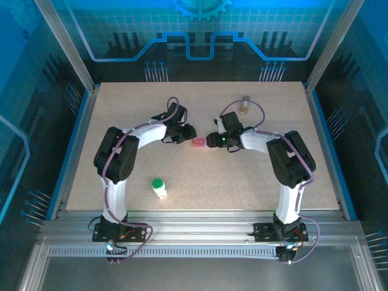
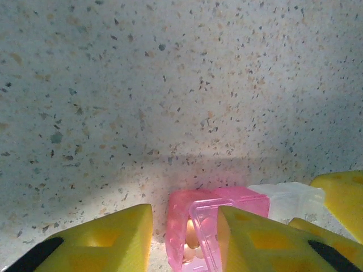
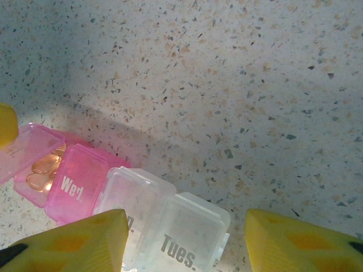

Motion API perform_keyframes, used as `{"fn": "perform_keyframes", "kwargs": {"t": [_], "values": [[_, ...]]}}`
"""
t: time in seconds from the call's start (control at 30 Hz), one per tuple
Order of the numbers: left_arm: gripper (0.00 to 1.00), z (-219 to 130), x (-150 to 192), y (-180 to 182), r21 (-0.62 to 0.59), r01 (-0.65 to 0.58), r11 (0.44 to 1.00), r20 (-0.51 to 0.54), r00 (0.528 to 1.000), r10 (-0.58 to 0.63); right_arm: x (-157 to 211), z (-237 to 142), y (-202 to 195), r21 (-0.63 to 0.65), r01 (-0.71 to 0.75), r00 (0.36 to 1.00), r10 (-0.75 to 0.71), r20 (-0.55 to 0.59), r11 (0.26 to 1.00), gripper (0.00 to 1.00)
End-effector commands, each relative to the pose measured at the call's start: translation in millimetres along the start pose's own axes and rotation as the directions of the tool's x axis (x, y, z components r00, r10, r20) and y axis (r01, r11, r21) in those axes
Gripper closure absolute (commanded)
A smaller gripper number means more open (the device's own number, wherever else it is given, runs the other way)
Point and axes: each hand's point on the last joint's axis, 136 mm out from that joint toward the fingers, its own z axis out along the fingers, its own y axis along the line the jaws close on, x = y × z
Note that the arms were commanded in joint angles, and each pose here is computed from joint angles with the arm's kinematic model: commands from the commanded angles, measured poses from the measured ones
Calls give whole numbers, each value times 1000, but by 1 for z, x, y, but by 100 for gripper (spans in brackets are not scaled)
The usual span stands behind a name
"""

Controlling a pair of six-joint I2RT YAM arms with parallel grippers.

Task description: Sort the pills into containers

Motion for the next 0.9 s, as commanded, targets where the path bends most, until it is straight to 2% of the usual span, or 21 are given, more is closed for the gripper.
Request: {"fn": "perform_keyframes", "kwargs": {"t": [0.0, 0.53, 0.87], "values": [[64, -7, 1, -6, 7, -33, 999, 15, 999, 33, 30, 12, -11, 49, -2, 996, 6, -84, 999, 43], [69, -6, 16, -5, 2, -47, 999, -11, 999, 47, 32, 15, -11, 46, 0, 995, 4, -96, 999, 43], [69, -17, 10, -16, 27, -58, 998, 9, 998, 58, 33, 17, -11, 44, 3, 994, 1, -107, 999, 43]]}}
